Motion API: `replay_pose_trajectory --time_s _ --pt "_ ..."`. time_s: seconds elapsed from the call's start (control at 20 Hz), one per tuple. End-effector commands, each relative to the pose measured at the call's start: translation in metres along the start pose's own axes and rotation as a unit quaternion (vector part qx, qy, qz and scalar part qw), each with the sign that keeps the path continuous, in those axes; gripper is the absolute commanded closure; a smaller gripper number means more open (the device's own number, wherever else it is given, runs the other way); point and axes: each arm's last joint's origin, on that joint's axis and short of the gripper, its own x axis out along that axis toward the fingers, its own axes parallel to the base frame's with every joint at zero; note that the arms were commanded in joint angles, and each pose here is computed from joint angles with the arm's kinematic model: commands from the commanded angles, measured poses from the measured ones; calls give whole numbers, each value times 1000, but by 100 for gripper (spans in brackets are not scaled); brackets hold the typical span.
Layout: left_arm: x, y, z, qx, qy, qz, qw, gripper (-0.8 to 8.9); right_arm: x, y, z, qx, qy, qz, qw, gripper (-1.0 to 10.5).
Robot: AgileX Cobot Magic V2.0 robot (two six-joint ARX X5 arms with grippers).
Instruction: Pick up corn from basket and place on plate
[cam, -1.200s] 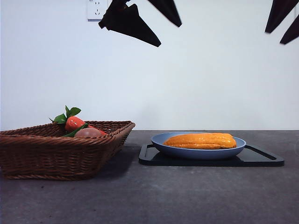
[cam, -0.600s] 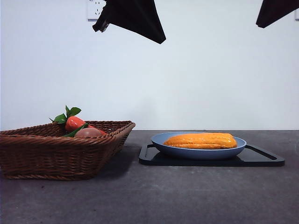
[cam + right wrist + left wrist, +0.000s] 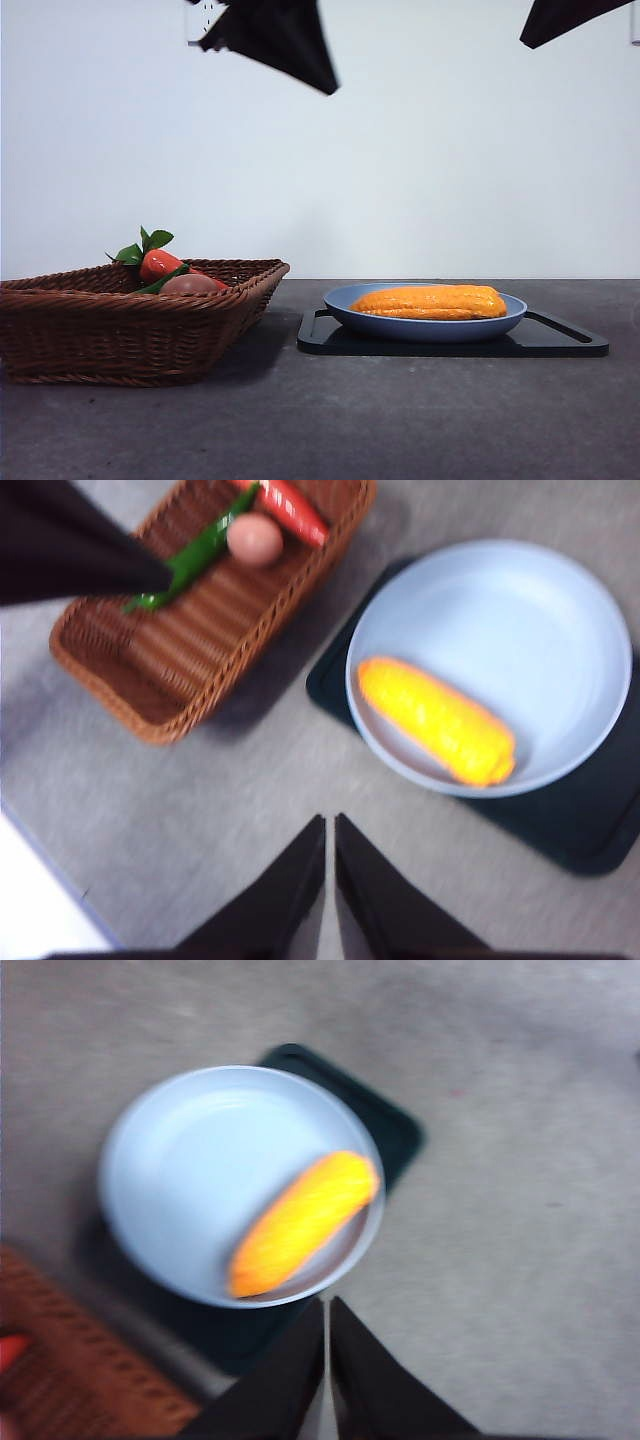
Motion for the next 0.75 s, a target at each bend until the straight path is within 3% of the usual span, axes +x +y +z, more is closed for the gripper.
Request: replay_pose_trajectory --time_s 0.05,0.2,0.35,0.55,0.75 --pt "-15 4 7 43 -22 18 999 806 1 -1 6 -14 -17 0 1000 945" --pt "-64 17 12 52 -89 79 992 806 1 -1 11 -24 -37 -2 999 945" --pt "-128 31 1 36 -159 154 974 806 0 -1 15 -35 -59 -4 998 945" --pt "-192 39 -44 11 -236 277 931 806 -1 -1 21 -48 -85 -6 995 945" --pt "-211 26 -107 3 -280 372 885 806 -2 -1 26 -61 -109 -8 992 945"
